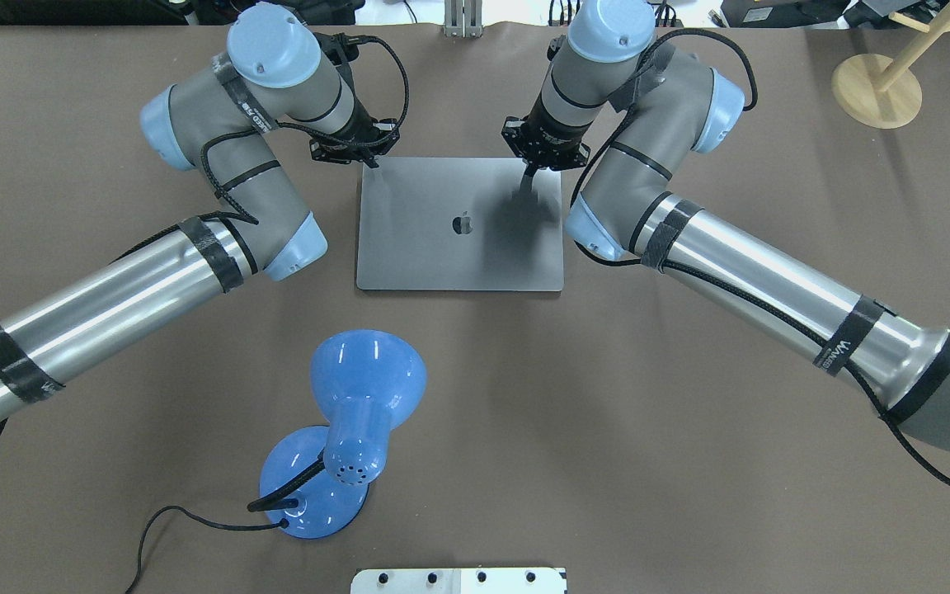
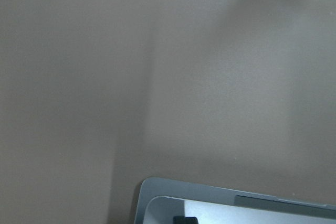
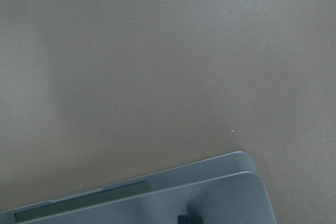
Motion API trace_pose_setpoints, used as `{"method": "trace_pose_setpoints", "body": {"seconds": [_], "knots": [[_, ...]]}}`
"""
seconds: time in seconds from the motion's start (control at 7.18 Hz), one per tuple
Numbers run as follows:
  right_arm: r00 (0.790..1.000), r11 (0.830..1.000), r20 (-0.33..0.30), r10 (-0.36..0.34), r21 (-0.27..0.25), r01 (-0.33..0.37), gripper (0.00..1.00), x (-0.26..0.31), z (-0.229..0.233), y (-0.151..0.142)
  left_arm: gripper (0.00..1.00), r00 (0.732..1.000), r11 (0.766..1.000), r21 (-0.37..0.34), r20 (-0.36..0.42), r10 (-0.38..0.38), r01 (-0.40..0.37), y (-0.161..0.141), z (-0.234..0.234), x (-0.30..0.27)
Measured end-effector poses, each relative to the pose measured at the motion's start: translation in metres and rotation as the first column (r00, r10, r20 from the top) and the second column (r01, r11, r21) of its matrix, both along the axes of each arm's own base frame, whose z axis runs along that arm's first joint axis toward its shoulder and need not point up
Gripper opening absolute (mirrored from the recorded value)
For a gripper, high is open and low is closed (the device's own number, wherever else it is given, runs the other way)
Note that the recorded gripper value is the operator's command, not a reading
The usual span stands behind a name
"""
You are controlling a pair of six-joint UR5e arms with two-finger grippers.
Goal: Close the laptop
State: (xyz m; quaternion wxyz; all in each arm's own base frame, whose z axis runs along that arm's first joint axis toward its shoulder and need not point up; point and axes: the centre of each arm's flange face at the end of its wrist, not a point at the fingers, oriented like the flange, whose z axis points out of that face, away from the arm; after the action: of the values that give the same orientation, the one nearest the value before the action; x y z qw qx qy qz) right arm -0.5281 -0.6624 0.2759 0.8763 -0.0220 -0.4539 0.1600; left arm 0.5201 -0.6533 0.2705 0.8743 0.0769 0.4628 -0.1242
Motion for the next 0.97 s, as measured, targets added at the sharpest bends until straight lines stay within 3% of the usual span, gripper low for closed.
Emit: {"method": "trace_pose_setpoints", "body": {"seconds": [0.42, 0.7, 0.84, 0.97], "knots": [[0.998, 0.999, 0.049, -0.030, -0.024, 0.031, 0.00, 0.017, -0.006, -0.008, 0.00, 1.000, 1.000, 0.027, -0.008, -0.005, 0.005, 0.005, -0.007, 0.005], [0.988, 0.999, 0.150, -0.039, -0.029, 0.044, 0.00, 0.117, 0.005, -0.012, 0.00, 0.997, 1.000, 0.010, -0.069, 0.030, -0.029, 0.011, -0.021, -0.061], [0.982, 0.999, 0.187, -0.040, 0.000, 0.041, 0.00, 0.193, 0.035, 0.005, 0.30, 0.993, 0.998, 0.002, -0.100, 0.068, -0.069, 0.023, -0.007, -0.124], [0.979, 0.998, 0.198, -0.047, 0.044, 0.039, 0.72, 0.265, 0.070, 0.034, 0.54, 0.989, 0.995, 0.023, -0.110, 0.103, -0.101, 0.042, 0.018, -0.192]]}}
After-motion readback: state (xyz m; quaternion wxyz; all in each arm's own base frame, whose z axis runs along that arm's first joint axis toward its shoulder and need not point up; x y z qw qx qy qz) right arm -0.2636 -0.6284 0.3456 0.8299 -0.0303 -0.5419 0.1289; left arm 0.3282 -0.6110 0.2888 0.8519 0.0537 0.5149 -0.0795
